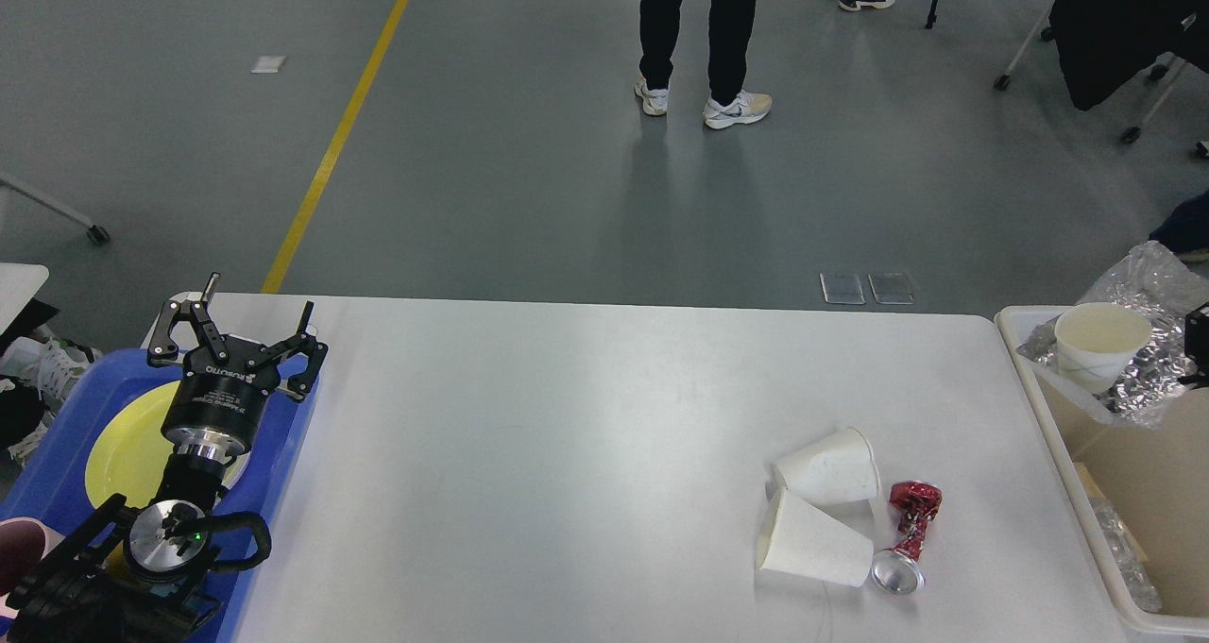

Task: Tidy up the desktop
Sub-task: 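Carry the cup and foil sheet into the white bin and release, then raise the right gripper out of the white bin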

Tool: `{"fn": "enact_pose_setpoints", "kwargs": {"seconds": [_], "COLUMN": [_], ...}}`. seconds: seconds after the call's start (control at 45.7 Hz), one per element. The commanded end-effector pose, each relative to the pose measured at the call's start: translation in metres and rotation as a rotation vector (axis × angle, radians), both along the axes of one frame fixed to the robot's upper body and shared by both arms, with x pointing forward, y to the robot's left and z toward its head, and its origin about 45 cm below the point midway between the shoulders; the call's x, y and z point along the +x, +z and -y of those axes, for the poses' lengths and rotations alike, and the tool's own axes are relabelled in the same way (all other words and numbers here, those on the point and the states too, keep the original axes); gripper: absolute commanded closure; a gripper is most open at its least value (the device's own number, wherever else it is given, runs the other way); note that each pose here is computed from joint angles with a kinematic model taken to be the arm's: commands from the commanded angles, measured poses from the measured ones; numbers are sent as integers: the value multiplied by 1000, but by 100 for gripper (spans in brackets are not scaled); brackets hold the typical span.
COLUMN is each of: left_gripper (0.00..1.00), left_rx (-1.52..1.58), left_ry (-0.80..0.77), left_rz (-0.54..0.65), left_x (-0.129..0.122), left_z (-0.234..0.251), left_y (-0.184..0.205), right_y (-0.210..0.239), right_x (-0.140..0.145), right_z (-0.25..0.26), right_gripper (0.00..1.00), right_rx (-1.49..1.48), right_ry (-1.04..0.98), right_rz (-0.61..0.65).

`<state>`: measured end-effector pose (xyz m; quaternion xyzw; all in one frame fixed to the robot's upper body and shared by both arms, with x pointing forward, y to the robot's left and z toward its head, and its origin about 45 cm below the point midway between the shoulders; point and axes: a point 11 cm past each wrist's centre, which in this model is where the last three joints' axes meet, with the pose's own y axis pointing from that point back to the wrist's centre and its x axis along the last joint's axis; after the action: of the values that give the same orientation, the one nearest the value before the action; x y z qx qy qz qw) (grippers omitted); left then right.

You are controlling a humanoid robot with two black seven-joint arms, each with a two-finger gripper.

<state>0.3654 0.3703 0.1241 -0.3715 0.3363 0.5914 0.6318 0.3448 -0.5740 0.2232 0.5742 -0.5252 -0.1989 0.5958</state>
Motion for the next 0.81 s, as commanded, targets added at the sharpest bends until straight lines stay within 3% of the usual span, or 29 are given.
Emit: {"fn": "enact_pose_setpoints", "kwargs": {"seconds": [0.0, 0.241, 0.416, 0.788], "left_gripper": [4, 4, 4, 4], "left_rx": [-1, -1, 1, -1], "left_ry": [1, 0, 0, 0], "left_rz": [0, 0, 0, 0], "left_x": [0, 0, 0, 0], "left_z": [0, 0, 0, 0], "left_y": [0, 0, 0, 0], "right_y": [-18, -48, -90, -119], "right_x": [-3, -10, -42, -101], "right_z": [15, 31, 37, 64], "right_gripper": [100, 100, 100, 100], "right_rx": [-18, -110, -221, -384], "right_ry": [-52, -127, -183, -306], "right_rz": [50, 132, 98, 99]}}
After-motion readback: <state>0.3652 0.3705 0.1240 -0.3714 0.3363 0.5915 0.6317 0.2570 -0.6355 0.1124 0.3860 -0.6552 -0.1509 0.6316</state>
